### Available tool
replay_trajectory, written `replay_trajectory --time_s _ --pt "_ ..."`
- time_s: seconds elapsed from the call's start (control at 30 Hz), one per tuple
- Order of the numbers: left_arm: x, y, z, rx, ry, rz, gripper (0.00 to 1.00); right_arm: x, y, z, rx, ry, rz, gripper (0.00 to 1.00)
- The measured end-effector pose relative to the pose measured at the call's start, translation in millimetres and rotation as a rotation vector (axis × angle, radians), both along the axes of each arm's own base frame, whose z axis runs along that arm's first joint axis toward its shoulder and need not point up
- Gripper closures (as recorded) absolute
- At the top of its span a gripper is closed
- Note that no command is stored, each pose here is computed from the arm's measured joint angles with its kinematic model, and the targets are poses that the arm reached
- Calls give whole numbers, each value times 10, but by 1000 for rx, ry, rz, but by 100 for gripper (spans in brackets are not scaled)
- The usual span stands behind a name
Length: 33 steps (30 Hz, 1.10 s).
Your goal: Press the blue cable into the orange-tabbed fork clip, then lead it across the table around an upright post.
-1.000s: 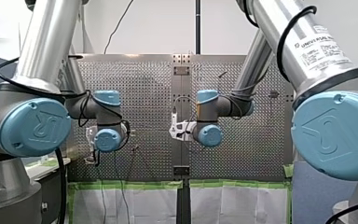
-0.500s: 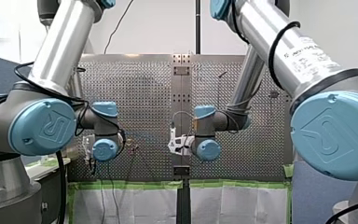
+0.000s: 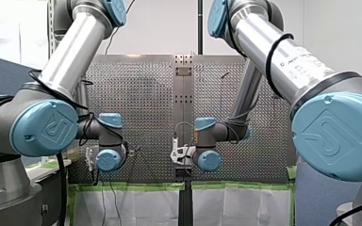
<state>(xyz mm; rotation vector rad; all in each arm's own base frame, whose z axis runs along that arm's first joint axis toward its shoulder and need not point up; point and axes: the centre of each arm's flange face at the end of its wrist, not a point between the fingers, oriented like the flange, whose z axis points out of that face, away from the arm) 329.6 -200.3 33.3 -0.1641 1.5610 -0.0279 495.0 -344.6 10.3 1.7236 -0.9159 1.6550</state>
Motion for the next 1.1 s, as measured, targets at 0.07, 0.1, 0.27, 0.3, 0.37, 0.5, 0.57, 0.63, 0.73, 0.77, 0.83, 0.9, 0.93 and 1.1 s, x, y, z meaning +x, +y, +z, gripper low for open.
replay_trajectory --time_s 0.07,0.1,0.27,0.3,0.37,0.5,0.57,0.63,0.73,0.77,0.83,0.9,0.93,1.1 --pt "60 -17 -39 -4 -2 -1 100 5 -59 -16 1 -6 -3 100" --pt "98 -28 -66 -6 -2 -2 100 7 -86 -21 1 -8 -5 100" --pt "186 -53 -183 -5 10 -9 100 -11 -226 -66 3 -12 -18 100" --pt "194 -53 -218 -4 15 -9 100 -18 -247 -90 6 -10 -21 100" --pt "205 -53 -269 -2 24 -10 100 -32 -297 -158 14 -3 -26 100" --pt "217 -58 -404 5 50 -21 100 -70 -360 -320 34 13 -37 100" --pt "228 -65 -462 8 63 -28 100 -76 -398 -358 38 17 -40 100" --pt "253 -79 -530 11 80 -39 100 -71 -438 -360 39 18 -42 100" --pt "304 -99 -610 16 102 -47 100 -54 -508 -340 41 23 -46 100" --pt "322 -103 -623 17 106 -48 100 -47 -529 -332 43 26 -48 100" --pt "373 -114 -634 16 107 -49 100 -35 -559 -316 44 29 -49 100" --pt "430 -117 -633 15 105 -47 100 -22 -588 -299 42 31 -50 100" --pt "457 -116 -631 14 103 -46 100 -17 -599 -293 41 32 -50 100" --pt "605 -102 -609 11 93 -33 100 15 -623 -268 35 31 -41 100"
